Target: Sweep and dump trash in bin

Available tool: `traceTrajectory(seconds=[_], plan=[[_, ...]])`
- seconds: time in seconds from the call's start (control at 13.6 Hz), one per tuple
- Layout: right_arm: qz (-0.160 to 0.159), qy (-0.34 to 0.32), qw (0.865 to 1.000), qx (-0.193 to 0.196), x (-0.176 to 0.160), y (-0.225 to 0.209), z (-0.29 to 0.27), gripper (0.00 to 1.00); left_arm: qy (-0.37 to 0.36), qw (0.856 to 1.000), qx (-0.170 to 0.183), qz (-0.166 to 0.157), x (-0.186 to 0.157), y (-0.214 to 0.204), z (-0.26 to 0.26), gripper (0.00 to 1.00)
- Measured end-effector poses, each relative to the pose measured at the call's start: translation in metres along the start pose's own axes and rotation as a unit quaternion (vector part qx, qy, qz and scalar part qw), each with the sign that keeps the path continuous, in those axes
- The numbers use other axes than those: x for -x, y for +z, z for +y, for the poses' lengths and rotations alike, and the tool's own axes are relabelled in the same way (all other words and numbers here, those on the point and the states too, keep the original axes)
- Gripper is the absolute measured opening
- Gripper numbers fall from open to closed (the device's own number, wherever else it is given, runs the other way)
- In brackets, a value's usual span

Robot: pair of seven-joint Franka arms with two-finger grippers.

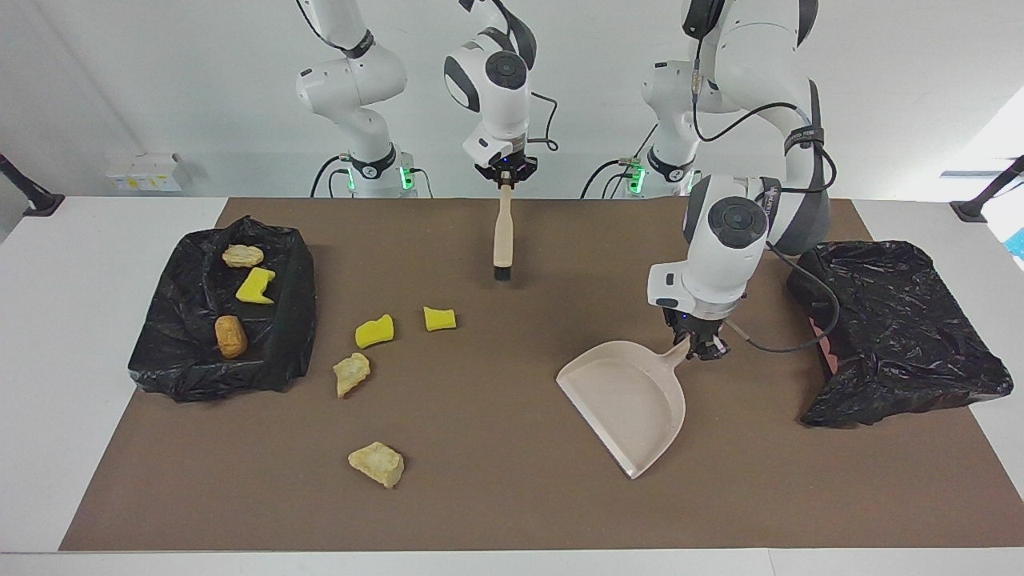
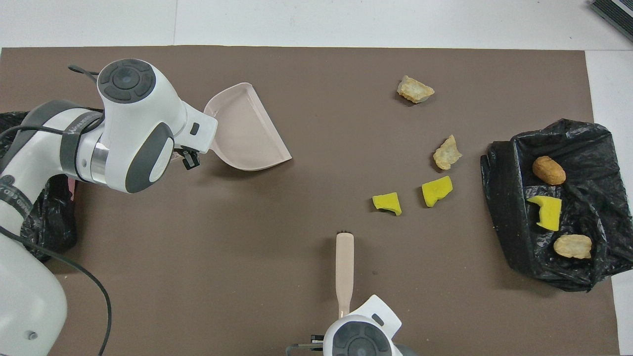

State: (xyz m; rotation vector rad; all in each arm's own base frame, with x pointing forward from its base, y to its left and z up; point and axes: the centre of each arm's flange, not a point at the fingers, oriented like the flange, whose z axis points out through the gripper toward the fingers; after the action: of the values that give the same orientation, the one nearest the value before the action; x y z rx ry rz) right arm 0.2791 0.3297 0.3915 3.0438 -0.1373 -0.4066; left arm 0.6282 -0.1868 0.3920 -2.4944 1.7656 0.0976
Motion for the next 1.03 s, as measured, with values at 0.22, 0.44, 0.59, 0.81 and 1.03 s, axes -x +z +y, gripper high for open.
traceTrajectory(seconds=[0.22,0.44,0.59,0.81,1.03], plan=[[0.006,0.045,0.997,0.065,-0.024,-0.015,0.043,0.26,0.079,0.997,0.001,0.000,-0.003,0.001,0.003,0.31],[0.034,0.066,0.992,0.107,-0.055,-0.019,0.075,0.26,0.114,0.993,0.001,0.002,-0.021,0.004,0.025,0.31],[0.033,0.060,0.989,0.128,-0.084,-0.018,0.106,0.26,0.139,0.990,-0.001,0.001,-0.040,0.003,0.051,0.31],[0.030,0.034,0.986,0.159,-0.134,-0.022,0.156,0.26,0.157,0.988,-0.007,0.002,-0.067,-0.002,0.091,0.31],[0.022,0.006,0.985,0.173,-0.186,-0.033,0.202,0.26,0.157,0.987,-0.016,0.007,-0.090,-0.001,0.137,0.31]])
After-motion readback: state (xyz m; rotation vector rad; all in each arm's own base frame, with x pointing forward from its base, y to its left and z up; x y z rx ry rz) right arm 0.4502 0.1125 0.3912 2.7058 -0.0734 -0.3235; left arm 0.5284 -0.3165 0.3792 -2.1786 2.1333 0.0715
